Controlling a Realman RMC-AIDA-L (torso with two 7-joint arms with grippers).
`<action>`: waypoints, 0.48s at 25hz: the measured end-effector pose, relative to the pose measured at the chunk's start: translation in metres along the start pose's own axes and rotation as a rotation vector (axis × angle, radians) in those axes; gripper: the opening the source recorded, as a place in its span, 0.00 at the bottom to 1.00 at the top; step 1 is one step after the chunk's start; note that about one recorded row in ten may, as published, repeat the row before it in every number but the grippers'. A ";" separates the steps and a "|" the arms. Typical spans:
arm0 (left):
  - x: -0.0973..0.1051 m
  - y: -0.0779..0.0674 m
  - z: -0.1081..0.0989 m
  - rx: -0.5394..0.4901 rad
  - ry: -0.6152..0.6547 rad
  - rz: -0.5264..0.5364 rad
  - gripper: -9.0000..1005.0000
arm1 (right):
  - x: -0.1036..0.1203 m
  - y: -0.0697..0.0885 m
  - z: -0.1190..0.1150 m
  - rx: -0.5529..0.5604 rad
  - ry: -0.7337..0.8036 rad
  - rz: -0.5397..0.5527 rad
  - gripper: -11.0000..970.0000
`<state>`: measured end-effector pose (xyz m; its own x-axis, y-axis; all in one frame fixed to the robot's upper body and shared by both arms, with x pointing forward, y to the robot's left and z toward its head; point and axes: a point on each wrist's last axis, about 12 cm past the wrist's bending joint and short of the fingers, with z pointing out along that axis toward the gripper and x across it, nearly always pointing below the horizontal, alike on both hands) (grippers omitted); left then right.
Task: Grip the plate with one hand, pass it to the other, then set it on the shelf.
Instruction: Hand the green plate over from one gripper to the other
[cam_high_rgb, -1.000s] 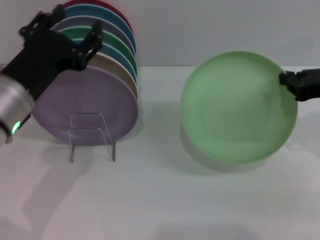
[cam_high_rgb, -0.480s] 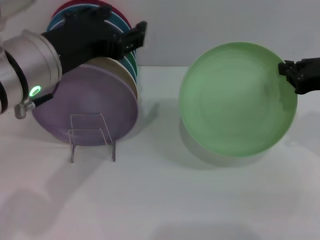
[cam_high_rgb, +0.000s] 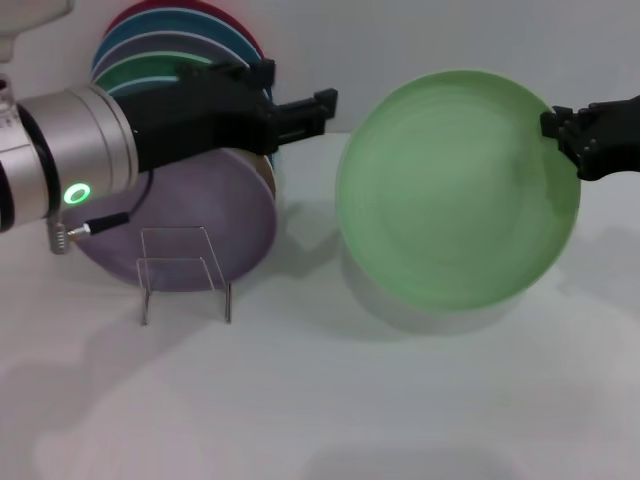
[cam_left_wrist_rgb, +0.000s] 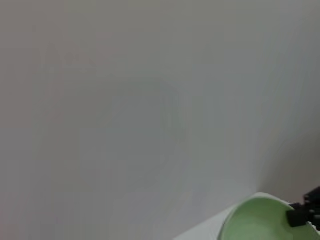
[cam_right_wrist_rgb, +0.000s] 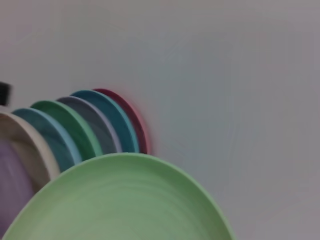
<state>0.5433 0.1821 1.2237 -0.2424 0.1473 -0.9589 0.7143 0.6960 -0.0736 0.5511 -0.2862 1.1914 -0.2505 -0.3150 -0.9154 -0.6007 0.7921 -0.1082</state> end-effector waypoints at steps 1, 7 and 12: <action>0.002 0.000 0.002 0.005 0.005 0.000 0.75 | -0.001 0.003 0.000 -0.007 -0.003 -0.008 0.03; 0.009 -0.003 0.010 0.029 0.029 0.013 0.75 | -0.007 0.014 0.002 -0.041 -0.018 -0.032 0.03; 0.013 -0.002 0.018 0.042 0.049 0.010 0.75 | -0.011 0.020 0.002 -0.057 -0.024 -0.048 0.03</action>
<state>0.5502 0.1703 1.2061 -0.2660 0.1891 -0.9452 0.7434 0.6645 -0.0762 0.5432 -0.2658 1.1984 -0.2026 -0.3387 -0.9188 -0.6542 0.7450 -0.1304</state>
